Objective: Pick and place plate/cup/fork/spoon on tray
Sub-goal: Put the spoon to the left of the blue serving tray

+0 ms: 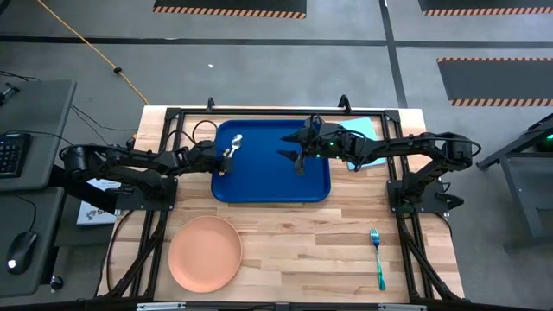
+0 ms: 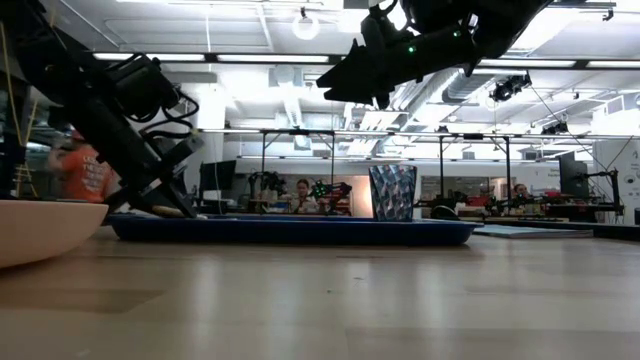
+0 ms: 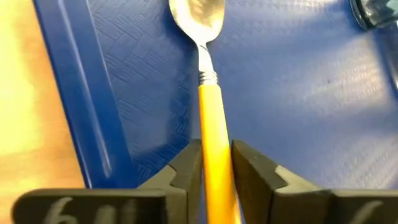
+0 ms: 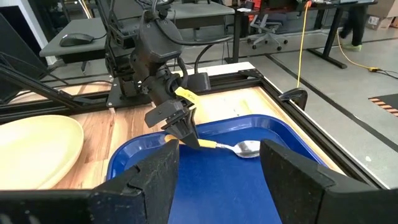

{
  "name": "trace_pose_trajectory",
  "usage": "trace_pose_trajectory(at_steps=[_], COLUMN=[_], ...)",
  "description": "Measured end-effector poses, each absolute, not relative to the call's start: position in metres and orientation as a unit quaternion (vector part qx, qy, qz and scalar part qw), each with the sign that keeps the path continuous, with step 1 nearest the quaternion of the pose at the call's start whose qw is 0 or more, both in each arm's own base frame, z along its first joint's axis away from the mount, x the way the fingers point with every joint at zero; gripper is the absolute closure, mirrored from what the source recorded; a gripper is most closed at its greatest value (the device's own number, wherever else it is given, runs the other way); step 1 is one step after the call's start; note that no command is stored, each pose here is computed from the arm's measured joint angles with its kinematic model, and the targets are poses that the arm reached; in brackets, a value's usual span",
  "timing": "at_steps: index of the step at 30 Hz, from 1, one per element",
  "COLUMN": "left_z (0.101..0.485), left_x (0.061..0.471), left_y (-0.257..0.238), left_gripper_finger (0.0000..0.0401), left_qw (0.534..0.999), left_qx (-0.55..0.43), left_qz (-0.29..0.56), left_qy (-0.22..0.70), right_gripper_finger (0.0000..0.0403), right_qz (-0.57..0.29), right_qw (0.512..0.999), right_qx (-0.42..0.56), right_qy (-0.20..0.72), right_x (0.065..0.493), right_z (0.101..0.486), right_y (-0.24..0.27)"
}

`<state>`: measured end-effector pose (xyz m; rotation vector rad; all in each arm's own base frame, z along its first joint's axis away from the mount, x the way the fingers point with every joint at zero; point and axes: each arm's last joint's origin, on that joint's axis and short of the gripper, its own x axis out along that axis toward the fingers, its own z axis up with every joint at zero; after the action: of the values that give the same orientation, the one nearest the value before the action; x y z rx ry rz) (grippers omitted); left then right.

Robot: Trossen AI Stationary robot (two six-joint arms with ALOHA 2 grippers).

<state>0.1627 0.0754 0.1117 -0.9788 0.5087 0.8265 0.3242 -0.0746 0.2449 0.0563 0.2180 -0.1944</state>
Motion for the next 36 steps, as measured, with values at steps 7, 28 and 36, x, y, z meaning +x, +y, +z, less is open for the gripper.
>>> trace_pose_trajectory(at_steps=[7,28,36], left_z=[0.1116,0.1133,0.1153], left_x=[0.1627,0.1663,0.1654], left_y=[0.0751,0.0710,0.0728], left_gripper_finger=[0.0256,0.0224,0.0224], left_qw=[0.782,0.798,0.807], left_qx=[-0.436,-0.458,-0.445], left_qz=[0.371,0.284,0.281], left_qy=[0.246,0.270,0.268], right_gripper_finger=[0.0187,0.0187,0.0187], right_qz=[-0.097,-0.097,-0.097], right_qw=[0.989,0.989,0.989], right_qx=[0.029,0.037,0.037], right_qy=[0.108,0.108,0.108], right_x=[0.3242,0.3243,0.3243], right_z=[0.2449,0.2449,0.2449], right_y=[-0.0746,-0.0742,-0.0742])
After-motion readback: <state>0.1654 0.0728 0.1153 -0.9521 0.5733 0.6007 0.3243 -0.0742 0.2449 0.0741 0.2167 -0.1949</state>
